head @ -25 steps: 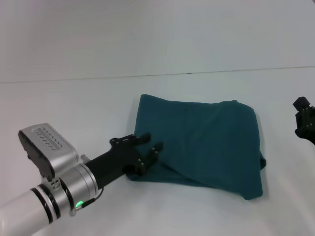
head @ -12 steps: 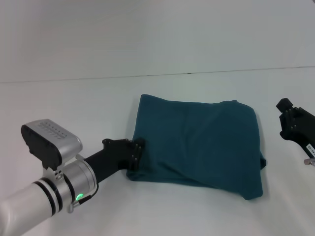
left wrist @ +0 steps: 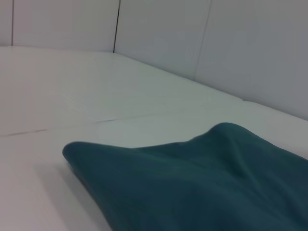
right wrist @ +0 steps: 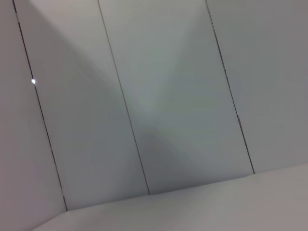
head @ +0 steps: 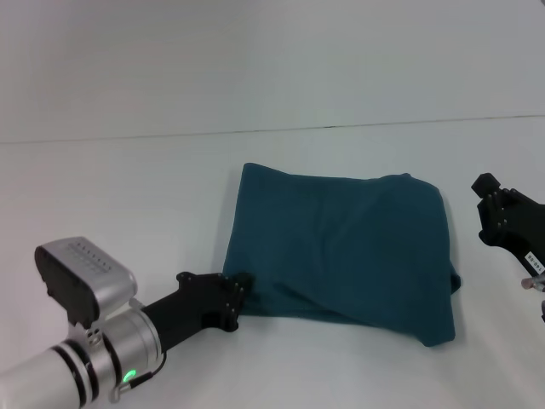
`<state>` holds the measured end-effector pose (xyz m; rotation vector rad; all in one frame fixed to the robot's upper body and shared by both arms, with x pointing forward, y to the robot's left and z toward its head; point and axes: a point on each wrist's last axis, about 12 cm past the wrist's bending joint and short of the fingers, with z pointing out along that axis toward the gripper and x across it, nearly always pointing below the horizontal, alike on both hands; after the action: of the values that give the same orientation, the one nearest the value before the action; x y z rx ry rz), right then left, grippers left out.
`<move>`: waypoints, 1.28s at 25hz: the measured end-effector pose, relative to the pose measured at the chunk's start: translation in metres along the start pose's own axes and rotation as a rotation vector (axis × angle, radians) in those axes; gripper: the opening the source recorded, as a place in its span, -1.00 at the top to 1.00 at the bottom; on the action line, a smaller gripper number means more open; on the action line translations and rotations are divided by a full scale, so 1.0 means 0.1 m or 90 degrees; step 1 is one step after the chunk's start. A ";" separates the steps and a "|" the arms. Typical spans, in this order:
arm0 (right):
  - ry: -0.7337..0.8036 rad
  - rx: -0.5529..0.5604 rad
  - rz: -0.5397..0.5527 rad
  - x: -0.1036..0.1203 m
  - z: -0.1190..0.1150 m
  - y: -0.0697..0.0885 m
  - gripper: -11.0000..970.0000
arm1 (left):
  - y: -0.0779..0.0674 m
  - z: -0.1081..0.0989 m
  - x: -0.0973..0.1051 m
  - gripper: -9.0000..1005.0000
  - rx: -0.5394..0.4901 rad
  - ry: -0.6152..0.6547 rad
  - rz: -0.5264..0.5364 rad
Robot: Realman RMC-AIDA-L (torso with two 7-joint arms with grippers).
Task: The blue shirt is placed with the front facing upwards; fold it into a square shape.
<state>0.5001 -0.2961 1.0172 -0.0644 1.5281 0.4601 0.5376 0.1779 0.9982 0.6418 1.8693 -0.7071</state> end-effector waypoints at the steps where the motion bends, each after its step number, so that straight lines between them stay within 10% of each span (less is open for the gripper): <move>1: 0.001 -0.001 0.000 0.00 0.00 0.00 0.94 | -0.01 -0.02 0.02 0.98 0.003 -0.002 -0.002; 16: 0.123 0.060 0.014 0.17 0.13 -0.12 0.93 | 0.01 -0.37 -0.07 0.98 0.030 -0.146 -0.004; 32: 0.268 0.036 -0.002 0.33 0.49 0.02 0.93 | 0.04 -0.03 -0.36 0.99 0.054 -0.107 0.050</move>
<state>0.5449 -0.2700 0.9882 -0.1259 1.9530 0.4167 0.5515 0.1789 1.0318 0.6847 1.6581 -0.7674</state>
